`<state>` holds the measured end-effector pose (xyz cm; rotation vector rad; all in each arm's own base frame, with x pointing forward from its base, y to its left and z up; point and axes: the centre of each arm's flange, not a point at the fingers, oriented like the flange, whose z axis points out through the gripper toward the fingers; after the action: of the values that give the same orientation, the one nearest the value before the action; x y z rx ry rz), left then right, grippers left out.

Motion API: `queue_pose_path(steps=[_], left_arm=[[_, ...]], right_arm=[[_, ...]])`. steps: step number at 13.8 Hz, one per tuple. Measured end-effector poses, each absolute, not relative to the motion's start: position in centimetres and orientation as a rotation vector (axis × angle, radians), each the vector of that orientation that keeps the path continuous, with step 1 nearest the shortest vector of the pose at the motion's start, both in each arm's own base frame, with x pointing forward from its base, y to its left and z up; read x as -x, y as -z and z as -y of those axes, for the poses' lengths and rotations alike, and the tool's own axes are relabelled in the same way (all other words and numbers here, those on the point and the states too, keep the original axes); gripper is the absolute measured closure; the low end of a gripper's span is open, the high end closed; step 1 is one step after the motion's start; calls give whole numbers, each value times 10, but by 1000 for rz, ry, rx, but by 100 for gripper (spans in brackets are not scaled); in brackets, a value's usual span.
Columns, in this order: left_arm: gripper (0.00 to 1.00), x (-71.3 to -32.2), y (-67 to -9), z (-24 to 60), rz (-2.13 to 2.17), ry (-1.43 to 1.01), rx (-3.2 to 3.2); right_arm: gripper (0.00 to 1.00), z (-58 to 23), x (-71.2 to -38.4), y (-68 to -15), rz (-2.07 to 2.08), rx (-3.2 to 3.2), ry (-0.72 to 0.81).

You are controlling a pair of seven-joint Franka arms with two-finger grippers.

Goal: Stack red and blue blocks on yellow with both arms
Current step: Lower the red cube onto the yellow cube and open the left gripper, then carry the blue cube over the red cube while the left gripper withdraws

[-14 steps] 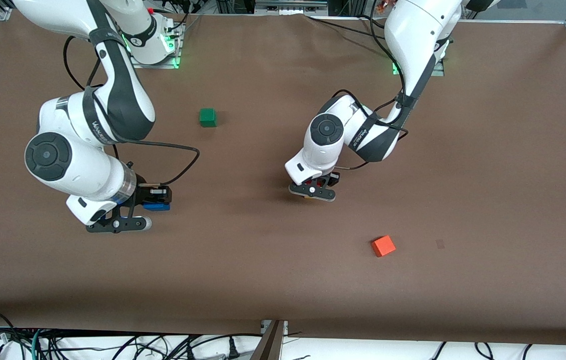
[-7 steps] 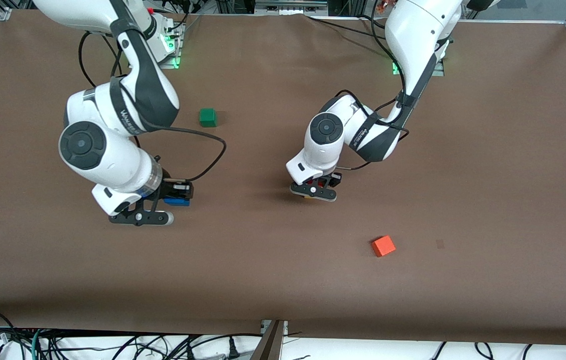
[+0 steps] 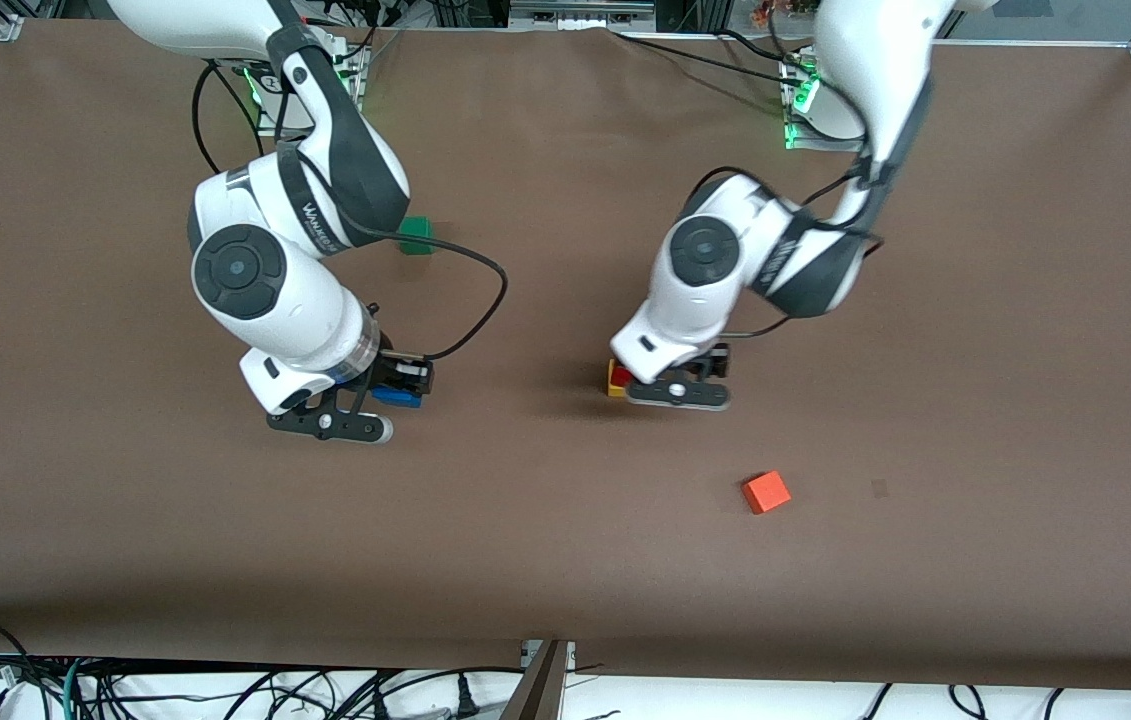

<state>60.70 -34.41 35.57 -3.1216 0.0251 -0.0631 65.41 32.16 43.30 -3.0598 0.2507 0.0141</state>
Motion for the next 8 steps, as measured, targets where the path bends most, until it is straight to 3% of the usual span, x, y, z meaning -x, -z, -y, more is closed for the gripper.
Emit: queue_pose_path(steps=[4,8], left_arm=[[0,-635,-461,257,199,118,3116],[0,-649,-515,171,236,167,3105]], right_arm=[[44,-371,-643,-429,-396,2960,43],[44,-453,-622,-415,-588,2819,77]])
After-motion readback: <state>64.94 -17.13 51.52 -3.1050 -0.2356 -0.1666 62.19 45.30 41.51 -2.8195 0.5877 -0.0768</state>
